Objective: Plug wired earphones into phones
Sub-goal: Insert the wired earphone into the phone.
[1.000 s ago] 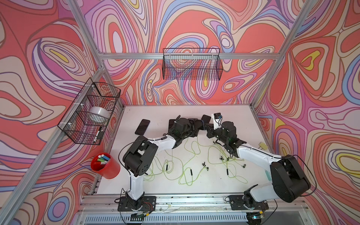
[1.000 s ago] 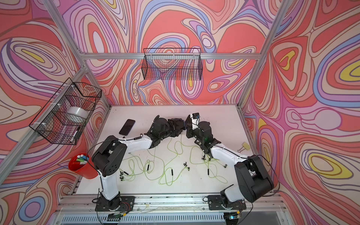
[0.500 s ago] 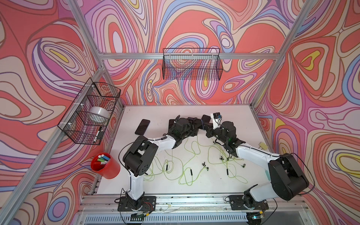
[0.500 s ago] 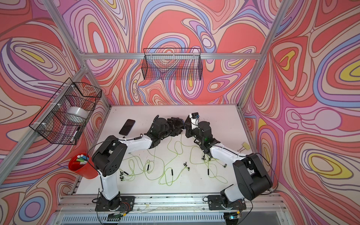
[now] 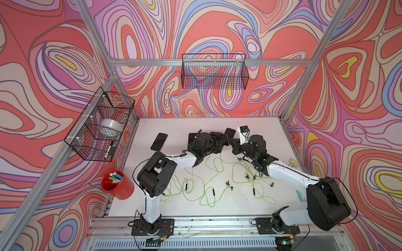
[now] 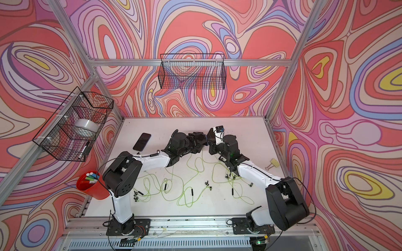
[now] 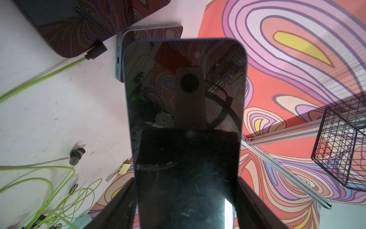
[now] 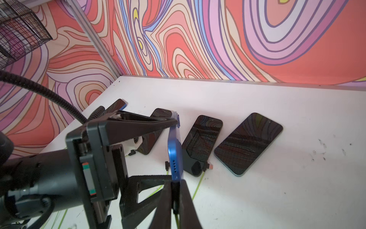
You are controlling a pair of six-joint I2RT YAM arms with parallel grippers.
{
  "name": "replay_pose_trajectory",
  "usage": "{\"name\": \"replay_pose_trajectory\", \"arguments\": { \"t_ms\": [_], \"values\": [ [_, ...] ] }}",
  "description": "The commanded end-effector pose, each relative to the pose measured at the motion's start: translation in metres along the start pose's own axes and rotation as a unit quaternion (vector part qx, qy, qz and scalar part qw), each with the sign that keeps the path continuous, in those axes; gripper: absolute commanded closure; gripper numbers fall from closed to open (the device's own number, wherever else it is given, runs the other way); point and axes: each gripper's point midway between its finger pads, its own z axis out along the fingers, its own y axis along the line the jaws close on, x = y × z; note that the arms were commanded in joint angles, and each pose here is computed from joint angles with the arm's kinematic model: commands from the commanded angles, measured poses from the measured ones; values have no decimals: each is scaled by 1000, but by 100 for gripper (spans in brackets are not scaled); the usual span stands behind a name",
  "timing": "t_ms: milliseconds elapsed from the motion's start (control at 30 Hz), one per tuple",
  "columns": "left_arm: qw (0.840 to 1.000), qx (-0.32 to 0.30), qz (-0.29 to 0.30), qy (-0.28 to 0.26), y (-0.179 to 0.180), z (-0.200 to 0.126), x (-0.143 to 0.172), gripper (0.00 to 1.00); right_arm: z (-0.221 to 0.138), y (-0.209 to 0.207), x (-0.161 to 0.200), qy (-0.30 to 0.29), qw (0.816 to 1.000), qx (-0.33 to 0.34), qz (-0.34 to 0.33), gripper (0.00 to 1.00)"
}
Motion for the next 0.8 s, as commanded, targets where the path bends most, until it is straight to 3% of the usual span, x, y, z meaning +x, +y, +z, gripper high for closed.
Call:
{"name": "replay_pose_trajectory", "arguments": {
  "t_ms": [0,767],
  "values": [
    [988,24,-146,38,-16,-4,21,100,-9,7,-7,-16,1000,-15,2,100],
    [988,40,-147,35,-32,-4,20,100,-13,1,-16,-29,999,-24,-22,100]
  ]
}}
